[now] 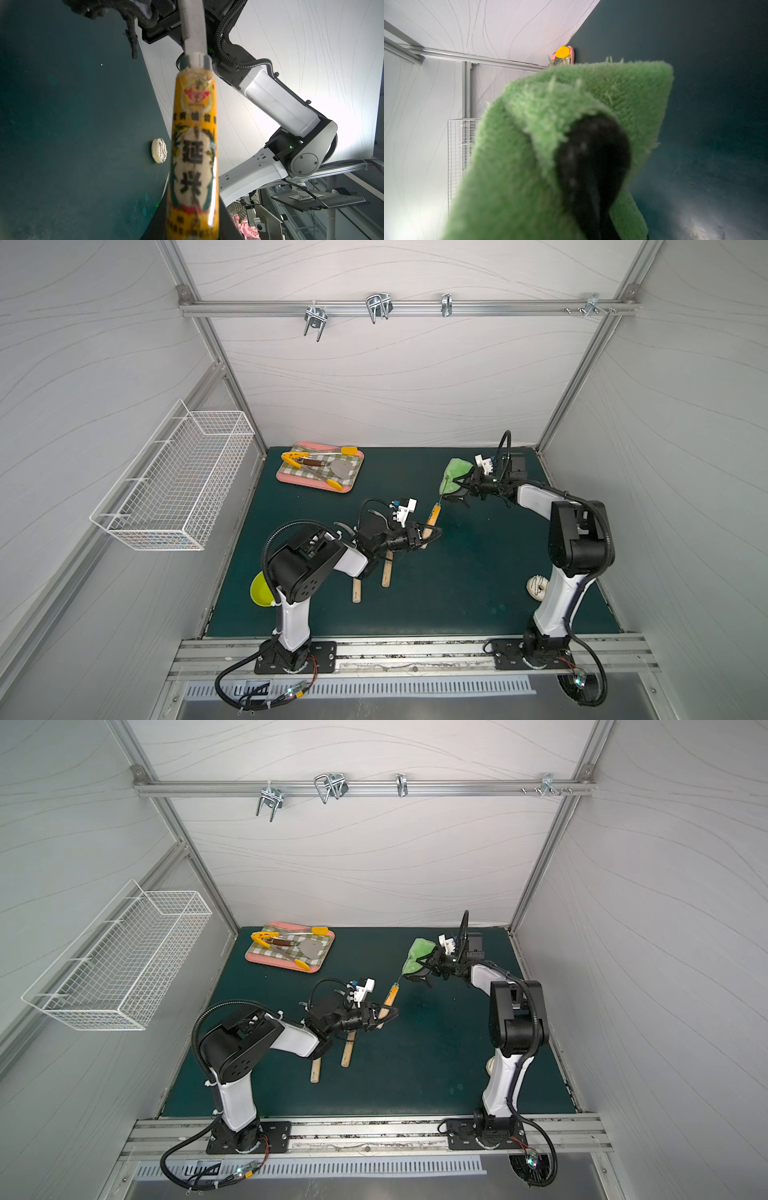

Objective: Wipe small sickles with rags
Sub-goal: Wipe the small sickle.

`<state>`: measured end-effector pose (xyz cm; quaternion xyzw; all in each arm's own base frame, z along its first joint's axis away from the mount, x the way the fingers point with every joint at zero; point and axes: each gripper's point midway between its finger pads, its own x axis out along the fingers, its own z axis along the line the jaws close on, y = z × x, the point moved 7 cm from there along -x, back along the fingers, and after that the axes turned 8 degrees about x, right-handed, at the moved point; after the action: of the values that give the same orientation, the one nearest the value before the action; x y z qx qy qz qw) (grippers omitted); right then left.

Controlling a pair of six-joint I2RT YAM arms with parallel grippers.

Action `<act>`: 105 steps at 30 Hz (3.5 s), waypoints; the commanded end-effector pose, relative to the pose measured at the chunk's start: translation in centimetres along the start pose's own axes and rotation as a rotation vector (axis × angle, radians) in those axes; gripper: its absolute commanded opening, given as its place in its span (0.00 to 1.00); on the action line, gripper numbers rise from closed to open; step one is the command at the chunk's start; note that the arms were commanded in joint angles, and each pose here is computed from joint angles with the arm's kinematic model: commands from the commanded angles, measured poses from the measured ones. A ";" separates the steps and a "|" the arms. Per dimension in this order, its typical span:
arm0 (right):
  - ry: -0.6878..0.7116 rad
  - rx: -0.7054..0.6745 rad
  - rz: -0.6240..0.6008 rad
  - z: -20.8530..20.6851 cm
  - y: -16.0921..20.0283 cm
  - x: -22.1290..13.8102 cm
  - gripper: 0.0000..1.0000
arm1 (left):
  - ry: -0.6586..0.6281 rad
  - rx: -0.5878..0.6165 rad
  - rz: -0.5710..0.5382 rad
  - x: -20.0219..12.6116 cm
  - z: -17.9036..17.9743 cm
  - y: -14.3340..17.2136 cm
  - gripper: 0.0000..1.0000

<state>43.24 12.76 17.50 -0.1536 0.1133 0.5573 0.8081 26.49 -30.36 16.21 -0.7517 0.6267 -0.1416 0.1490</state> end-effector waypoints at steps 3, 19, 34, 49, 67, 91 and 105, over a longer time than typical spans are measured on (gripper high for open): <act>-0.052 -0.069 0.029 1.9 0.3 0.5 0.07 | 0.063 0.040 -0.014 0.4 -0.9 -0.5 0.00; -0.056 -0.276 0.128 6.5 5.9 1.0 0.06 | 0.051 0.020 0.013 1.3 0.7 -0.6 0.00; 0.146 -0.353 0.125 5.6 12.1 -3.2 0.05 | 0.049 0.036 -0.031 0.0 1.2 -3.2 0.00; 0.184 -0.171 -0.006 3.5 0.3 0.9 0.04 | 0.087 0.058 -0.015 0.4 -1.8 -1.1 0.00; 0.025 -0.241 0.028 5.5 0.7 1.1 0.05 | 0.072 0.029 0.008 1.4 -0.6 -0.1 0.00; 0.073 -0.502 0.158 9.9 13.5 -2.9 0.05 | 0.085 0.051 0.003 1.6 -0.1 -1.9 0.00; 0.268 -0.295 -0.037 4.7 4.7 -2.0 0.04 | 0.100 0.072 -0.002 0.8 -1.7 -1.5 0.00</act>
<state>35.88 14.00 21.89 -0.3420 0.1343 0.5387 0.7582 28.17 -30.79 16.13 -0.7483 0.6274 -0.1565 0.1484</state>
